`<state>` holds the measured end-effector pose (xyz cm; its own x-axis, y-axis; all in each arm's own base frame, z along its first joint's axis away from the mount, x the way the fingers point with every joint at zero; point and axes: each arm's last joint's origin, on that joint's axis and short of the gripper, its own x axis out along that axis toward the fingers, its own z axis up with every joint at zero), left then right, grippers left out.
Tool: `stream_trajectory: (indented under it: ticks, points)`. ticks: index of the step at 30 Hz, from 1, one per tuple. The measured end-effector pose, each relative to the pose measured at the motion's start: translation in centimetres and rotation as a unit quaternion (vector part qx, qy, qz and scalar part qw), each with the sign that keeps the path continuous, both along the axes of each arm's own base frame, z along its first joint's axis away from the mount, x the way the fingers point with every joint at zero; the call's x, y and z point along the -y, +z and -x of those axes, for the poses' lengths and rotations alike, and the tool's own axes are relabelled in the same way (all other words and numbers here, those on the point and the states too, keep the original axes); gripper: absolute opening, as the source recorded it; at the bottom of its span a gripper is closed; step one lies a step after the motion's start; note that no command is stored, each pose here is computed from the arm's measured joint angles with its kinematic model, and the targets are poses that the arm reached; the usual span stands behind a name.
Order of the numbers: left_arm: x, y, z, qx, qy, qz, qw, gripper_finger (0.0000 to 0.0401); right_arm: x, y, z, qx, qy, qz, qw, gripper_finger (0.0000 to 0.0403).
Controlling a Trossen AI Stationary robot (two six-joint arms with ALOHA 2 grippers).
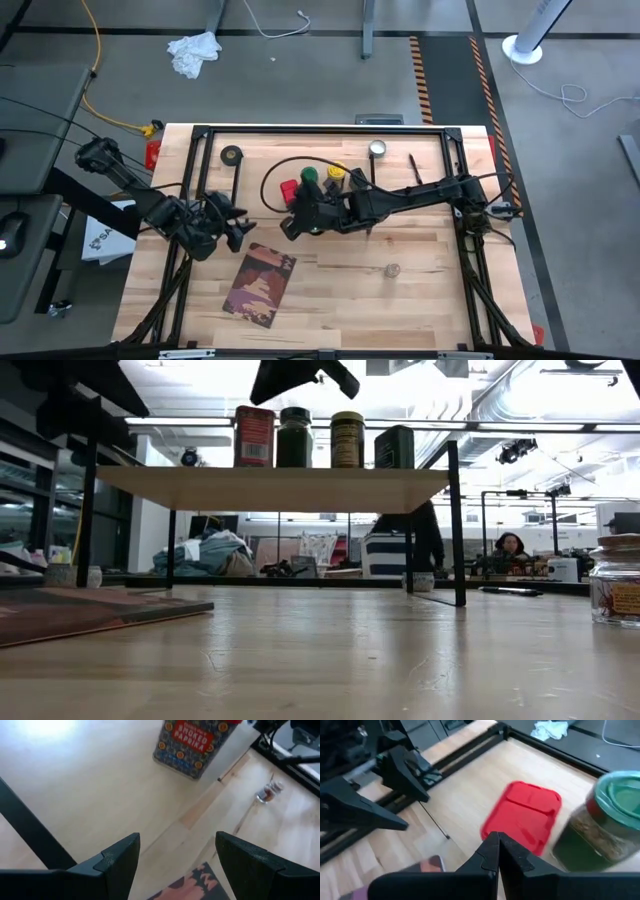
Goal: Shelf spices
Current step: Put the red seasoning can on the shelf
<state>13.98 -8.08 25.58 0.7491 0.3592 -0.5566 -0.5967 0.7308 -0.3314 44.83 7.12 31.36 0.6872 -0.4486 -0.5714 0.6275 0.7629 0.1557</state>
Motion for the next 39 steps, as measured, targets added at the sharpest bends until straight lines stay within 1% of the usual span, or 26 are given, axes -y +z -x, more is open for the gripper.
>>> stream_trajectory:
  ticks: [4, 7, 10, 13, 15, 18, 22, 26, 29, 31, 39]
  points:
    - [-0.1, 0.1, 0.0, 0.012, 0.011, -0.013, 1.0, 0.0257, 0.7, 0.5, -0.6, 0.036, 0.001, -0.012, 0.999, 0.0]
    - [0.0, 0.2, -0.1, 0.016, 0.012, -0.009, 1.0, 0.0257, 0.7, 0.9, -0.9, 0.036, 0.052, -0.026, 0.998, 0.0]
    - [0.2, 0.2, -0.1, 0.014, 0.0, 0.004, 1.0, 0.0257, -0.6, 1.1, -0.7, 0.026, 0.101, -0.038, 0.994, 0.0]
    - [0.4, 0.2, -0.1, 0.013, -0.015, 0.008, 1.0, 0.0257, -1.9, 0.7, -0.2, -0.004, 0.125, -0.039, 0.991, 0.0]
    - [0.5, 0.2, 0.0, 0.012, -0.019, 0.007, 1.0, 0.0257, -2.0, 0.1, -0.1, -0.025, 0.121, -0.032, 0.992, 0.0]
    - [0.5, 0.2, 0.0, 0.013, -0.019, 0.003, 1.0, 0.0257, -1.3, -1.1, -0.3, -0.053, 0.101, -0.029, 0.993, 0.0]
    - [0.5, 0.2, 0.0, 0.014, -0.017, -0.001, 1.0, 0.0257, -0.3, -2.6, -1.2, -0.06, 0.073, -0.039, 0.995, 0.0]
    - [0.5, 0.2, 0.0, 0.012, -0.017, -0.002, 1.0, 0.0257, 0.5, -3.3, -1.7, -0.059, 0.046, -0.029, 0.997, 0.0]
    - [0.5, 0.2, 0.0, 0.012, -0.017, -0.003, 1.0, 0.0257, 1.2, -3.5, -1.9, -0.05, 0.016, -0.029, 0.998, 0.0]
    - [0.5, 0.2, 0.0, 0.011, -0.017, -0.004, 1.0, 0.0257, 1.4, -3.3, -2.1, -0.035, 0.008, -0.024, 0.999, 0.0]
    - [0.3, 0.0, 0.2, -0.004, -0.017, -0.015, 1.0, 0.0257, 2.0, -2.3, -3.1, 0.023, 0.017, -0.006, 1.0, 0.0]
